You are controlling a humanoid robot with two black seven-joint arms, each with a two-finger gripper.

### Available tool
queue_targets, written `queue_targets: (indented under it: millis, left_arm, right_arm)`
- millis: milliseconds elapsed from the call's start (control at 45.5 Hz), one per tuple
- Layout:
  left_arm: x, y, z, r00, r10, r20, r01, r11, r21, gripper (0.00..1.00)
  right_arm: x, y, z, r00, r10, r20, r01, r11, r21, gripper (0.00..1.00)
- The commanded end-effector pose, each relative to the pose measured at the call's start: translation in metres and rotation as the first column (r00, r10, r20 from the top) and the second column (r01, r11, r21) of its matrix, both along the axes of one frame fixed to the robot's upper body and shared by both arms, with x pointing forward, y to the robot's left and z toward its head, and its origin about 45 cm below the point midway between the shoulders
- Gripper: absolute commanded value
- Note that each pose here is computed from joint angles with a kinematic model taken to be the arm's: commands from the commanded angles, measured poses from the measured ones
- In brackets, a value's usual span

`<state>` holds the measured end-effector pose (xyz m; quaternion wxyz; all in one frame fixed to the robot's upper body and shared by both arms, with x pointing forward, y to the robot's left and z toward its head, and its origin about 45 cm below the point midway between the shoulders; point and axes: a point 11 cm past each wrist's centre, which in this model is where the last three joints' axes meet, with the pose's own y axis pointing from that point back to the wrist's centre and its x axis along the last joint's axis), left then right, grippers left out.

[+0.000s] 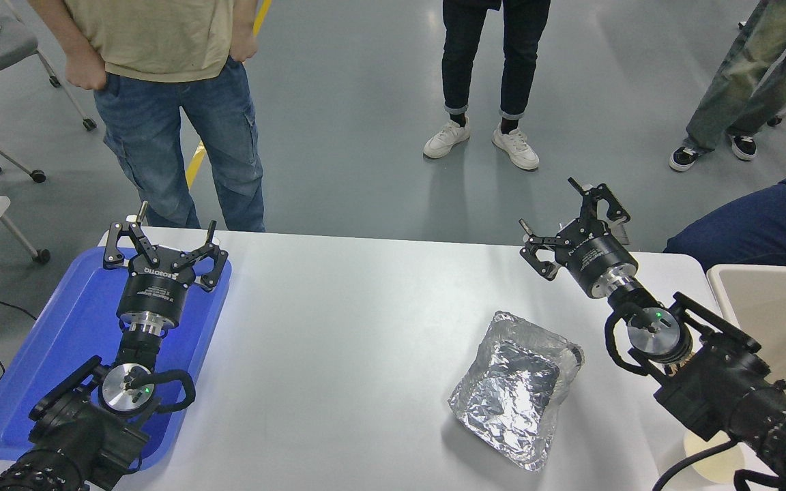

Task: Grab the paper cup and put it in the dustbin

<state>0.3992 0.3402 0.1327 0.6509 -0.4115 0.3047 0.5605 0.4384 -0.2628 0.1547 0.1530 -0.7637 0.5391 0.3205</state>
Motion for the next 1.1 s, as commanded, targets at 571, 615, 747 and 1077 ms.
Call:
queue_targets:
  millis: [571,615,747,1077]
  left_arm:
    - [0.000,0.000,0.000,1.000,0.002,0.001,-0.002,1.000,-0.001,1.00]
    - [0.000,0.000,0.000,1.000,0.001,0.000,-0.001,1.000,-0.001,1.00]
    - [0.000,0.000,0.000,1.000,0.001,0.000,-0.001,1.000,-0.001,1.00]
    - [0.000,0.000,0.000,1.000,0.000,0.000,0.000,1.000,0.000,1.00]
  right_arm:
    - [-0.006,-0.062,0.066,0.928,0.354,-0.119,-0.318,0.585,-0.746,1.00]
    - [-0.007,-0.061,0.066,0.921,0.368,-0.127,-0.329,0.557,-0.763,1.00]
    - [-0.006,-0.061,0.072,0.905,0.402,-0.140,-0.344,0.494,-0.798,1.00]
    - [-0.013,-0.052,0.080,0.823,0.503,-0.264,-0.452,0.299,-0.841,1.00]
